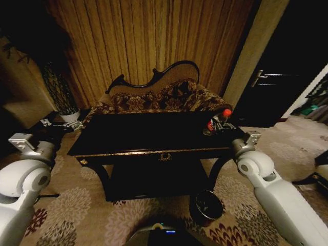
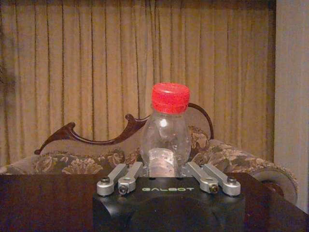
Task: Move to the front of the table and place the trash on the table into the trash bin.
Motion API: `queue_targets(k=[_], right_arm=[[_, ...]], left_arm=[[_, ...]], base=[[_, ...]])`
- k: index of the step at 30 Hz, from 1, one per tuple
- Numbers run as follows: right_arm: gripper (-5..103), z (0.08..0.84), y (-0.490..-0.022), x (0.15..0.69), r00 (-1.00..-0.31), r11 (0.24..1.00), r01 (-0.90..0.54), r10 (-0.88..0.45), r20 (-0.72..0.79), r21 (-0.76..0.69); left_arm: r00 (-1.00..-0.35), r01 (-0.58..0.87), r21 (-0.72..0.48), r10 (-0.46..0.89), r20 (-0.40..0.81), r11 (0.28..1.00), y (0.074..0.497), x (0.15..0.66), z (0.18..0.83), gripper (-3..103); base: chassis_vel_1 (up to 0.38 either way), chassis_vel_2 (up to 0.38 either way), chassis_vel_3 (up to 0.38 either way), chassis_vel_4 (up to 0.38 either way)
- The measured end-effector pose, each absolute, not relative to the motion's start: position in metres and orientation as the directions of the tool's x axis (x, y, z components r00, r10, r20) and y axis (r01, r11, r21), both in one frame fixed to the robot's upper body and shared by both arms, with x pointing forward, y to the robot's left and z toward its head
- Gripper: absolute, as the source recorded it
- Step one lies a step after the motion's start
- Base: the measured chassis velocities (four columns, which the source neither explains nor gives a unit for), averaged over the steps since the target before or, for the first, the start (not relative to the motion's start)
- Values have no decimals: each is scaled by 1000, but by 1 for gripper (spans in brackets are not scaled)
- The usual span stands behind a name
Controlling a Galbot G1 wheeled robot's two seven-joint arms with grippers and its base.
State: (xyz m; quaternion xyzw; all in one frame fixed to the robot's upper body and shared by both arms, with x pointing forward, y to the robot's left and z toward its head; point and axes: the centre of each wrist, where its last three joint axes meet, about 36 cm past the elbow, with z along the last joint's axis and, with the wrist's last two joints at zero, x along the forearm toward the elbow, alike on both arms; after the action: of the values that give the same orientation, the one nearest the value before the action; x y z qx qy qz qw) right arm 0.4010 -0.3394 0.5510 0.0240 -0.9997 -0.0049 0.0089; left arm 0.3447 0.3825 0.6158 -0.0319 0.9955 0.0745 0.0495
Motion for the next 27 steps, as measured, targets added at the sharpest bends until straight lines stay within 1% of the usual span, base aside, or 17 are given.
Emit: queue_targets(k=[13, 19, 25, 27], right_arm=[[26, 546, -341, 402, -999, 999, -48, -48, 15, 15], [26, 535, -341, 402, -998, 999, -42, -43, 42, 14], [26, 502, -346, 404, -994, 1000, -15, -16, 107, 14], [25, 461, -352, 403, -986, 999, 13, 18, 166, -32]], left_arm=[[-993, -57, 136, -42, -107, 989, 379, 343, 614, 100], [-993, -55, 127, -41, -109, 990, 378, 343, 613, 100], [-993, -56, 121, -42, -111, 991, 378, 342, 613, 100], [-993, -59, 115, -46, -112, 992, 378, 341, 612, 100]], base=[[110, -113, -108, 110], [96, -107, -112, 95], [64, -68, -67, 62], [0, 0, 0, 0]])
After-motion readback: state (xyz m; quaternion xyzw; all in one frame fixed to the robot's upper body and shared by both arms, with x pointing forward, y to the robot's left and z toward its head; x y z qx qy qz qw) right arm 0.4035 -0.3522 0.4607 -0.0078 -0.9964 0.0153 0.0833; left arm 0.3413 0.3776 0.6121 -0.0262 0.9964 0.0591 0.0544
